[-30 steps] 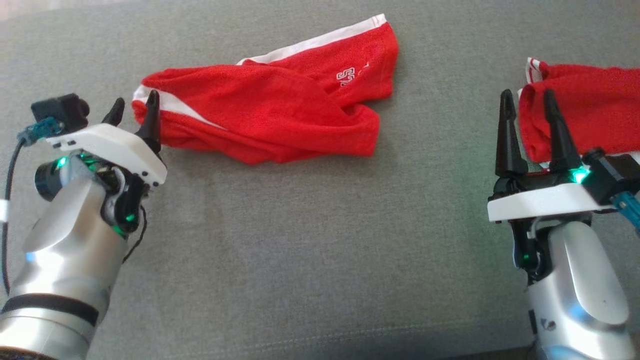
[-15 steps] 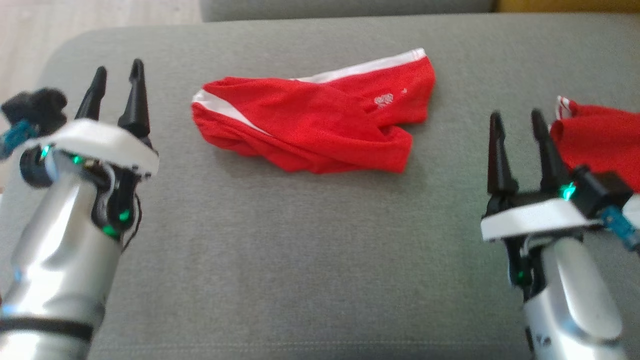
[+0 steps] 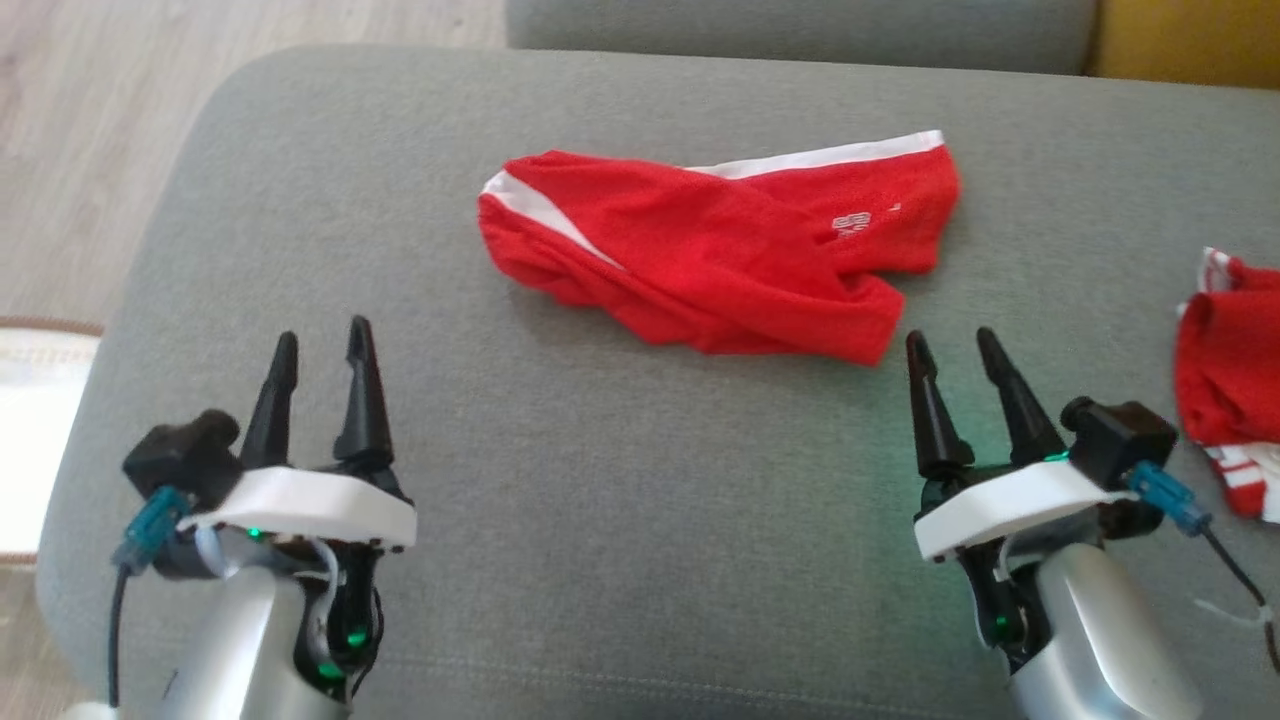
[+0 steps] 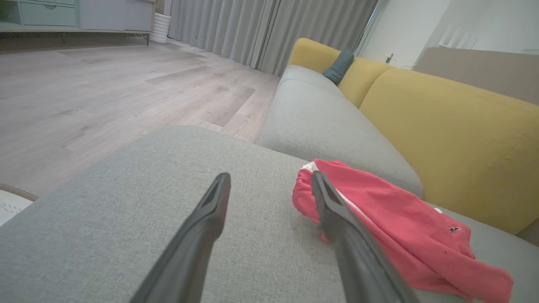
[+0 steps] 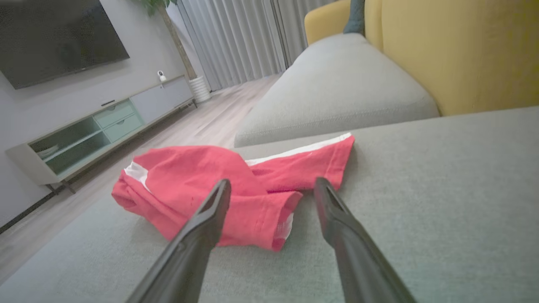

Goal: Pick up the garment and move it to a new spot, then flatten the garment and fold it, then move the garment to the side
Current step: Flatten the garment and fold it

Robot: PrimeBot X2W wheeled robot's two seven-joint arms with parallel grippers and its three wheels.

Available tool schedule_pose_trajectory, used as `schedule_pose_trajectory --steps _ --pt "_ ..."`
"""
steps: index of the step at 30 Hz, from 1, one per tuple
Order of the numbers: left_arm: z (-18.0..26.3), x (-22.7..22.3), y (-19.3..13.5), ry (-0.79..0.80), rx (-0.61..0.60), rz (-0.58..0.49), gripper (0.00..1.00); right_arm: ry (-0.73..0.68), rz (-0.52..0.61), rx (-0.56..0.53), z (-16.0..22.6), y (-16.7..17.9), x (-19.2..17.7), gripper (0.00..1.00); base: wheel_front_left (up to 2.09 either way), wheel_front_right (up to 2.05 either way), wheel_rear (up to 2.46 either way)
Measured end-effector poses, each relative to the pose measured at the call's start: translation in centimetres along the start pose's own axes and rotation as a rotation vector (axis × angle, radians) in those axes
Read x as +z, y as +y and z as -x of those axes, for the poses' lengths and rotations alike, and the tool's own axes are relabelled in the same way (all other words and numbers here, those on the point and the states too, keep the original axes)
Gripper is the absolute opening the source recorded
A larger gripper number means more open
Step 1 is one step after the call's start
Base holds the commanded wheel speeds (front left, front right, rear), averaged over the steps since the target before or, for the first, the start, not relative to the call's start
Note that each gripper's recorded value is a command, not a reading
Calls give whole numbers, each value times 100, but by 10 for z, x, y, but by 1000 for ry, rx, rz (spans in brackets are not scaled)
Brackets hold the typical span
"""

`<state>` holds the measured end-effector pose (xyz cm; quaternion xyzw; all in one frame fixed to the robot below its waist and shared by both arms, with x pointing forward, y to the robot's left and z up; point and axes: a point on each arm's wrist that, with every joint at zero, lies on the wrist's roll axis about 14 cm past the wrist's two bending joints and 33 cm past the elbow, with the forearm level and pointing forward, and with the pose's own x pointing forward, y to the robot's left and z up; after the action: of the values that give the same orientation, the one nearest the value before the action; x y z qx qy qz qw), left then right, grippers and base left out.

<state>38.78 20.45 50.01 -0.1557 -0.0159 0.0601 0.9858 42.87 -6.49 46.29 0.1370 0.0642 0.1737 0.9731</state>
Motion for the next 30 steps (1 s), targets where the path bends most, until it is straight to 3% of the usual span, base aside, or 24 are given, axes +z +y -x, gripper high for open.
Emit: schedule_pose_trajectory --steps 8,18,19,20,26,30 --pt "7 -10 7 23 10 -31 100 160 -20 33 -17 10 -40 100 0 0 0" --pt "12 -24 23 63 53 -42 100 216 -80 45 -35 16 -57 100 0 0 0" --pt "12 -25 23 65 50 -42 100 216 -85 45 -37 16 -57 16 0 0 0" --pt "12 -25 23 66 50 -44 100 210 -88 47 -39 17 -56 0 0 0 0" --pt "11 -26 25 66 63 -36 100 140 -65 62 -53 19 -36 0 0 0 0" --pt "8 -32 22 78 52 -37 100 69 -32 65 -72 10 -4 0 0 0 0"
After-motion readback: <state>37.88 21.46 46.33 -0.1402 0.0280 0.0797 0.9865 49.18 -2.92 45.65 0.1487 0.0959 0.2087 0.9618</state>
